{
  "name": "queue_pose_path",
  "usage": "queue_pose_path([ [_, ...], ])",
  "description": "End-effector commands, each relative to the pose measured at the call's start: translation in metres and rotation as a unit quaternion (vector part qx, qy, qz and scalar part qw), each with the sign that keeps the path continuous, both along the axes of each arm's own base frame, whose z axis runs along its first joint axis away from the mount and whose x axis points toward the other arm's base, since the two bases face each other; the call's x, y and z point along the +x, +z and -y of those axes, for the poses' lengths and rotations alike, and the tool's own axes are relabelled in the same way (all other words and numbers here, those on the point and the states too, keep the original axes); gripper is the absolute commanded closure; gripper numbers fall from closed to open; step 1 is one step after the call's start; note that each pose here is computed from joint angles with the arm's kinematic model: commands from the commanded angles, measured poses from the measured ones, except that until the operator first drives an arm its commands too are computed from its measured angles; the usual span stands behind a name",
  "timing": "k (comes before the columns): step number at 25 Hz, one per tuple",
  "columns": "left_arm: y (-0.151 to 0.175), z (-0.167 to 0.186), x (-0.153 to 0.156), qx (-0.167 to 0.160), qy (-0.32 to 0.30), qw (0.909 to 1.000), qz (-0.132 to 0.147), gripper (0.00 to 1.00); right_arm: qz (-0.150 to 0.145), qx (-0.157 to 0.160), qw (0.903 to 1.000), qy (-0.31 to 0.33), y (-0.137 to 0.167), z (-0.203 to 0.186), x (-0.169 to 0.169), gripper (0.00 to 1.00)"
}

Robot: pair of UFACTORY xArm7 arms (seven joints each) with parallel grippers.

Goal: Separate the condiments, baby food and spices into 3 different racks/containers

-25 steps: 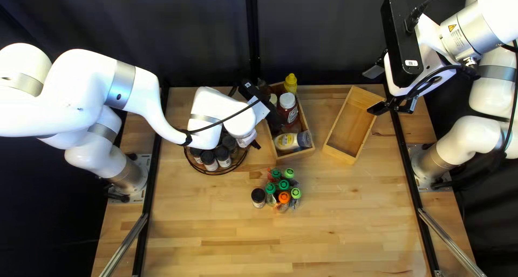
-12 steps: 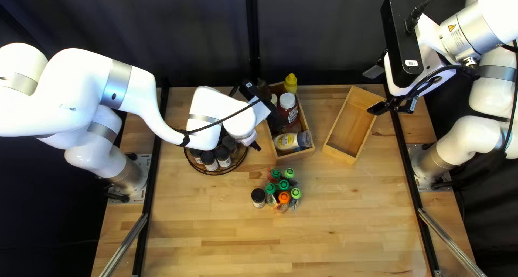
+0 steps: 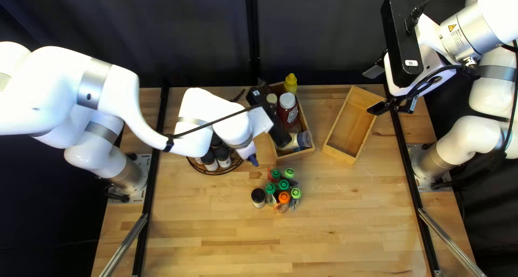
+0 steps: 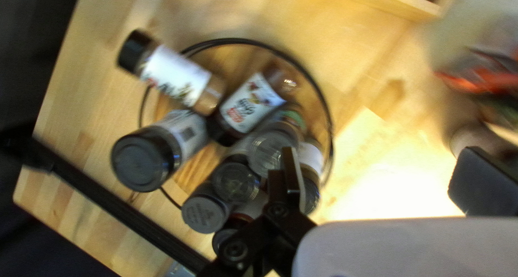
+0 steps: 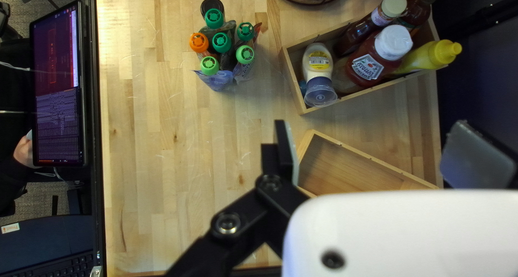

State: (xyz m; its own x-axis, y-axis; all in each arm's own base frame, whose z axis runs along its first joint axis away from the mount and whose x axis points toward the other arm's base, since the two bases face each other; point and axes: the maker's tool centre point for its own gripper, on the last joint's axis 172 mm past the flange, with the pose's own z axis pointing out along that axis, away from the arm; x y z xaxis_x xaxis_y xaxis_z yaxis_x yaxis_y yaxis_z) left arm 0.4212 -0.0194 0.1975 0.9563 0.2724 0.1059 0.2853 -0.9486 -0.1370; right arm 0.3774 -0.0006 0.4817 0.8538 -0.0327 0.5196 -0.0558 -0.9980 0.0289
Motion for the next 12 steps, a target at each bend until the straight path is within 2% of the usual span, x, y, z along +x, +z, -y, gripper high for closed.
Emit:
queue_pose_path([
  [1, -0.007, 0.073, -0.001, -0.039, -0.132, 0.9905, -0.006, 0.0, 0.0, 0.0, 1.0, 0.0, 0.0, 0.0, 0.0, 0.0],
  [5, -0.021, 0.111, 0.0, -0.046, -0.171, 0.9842, -0.012, 0.0, 0.0, 0.0, 1.0, 0.0, 0.0, 0.0, 0.0, 0.0],
  [12, -0.052, 0.124, 0.007, -0.032, -0.177, 0.9838, 0.004, 0.0, 0.0, 0.0, 1.0, 0.0, 0.0, 0.0, 0.0, 0.0],
])
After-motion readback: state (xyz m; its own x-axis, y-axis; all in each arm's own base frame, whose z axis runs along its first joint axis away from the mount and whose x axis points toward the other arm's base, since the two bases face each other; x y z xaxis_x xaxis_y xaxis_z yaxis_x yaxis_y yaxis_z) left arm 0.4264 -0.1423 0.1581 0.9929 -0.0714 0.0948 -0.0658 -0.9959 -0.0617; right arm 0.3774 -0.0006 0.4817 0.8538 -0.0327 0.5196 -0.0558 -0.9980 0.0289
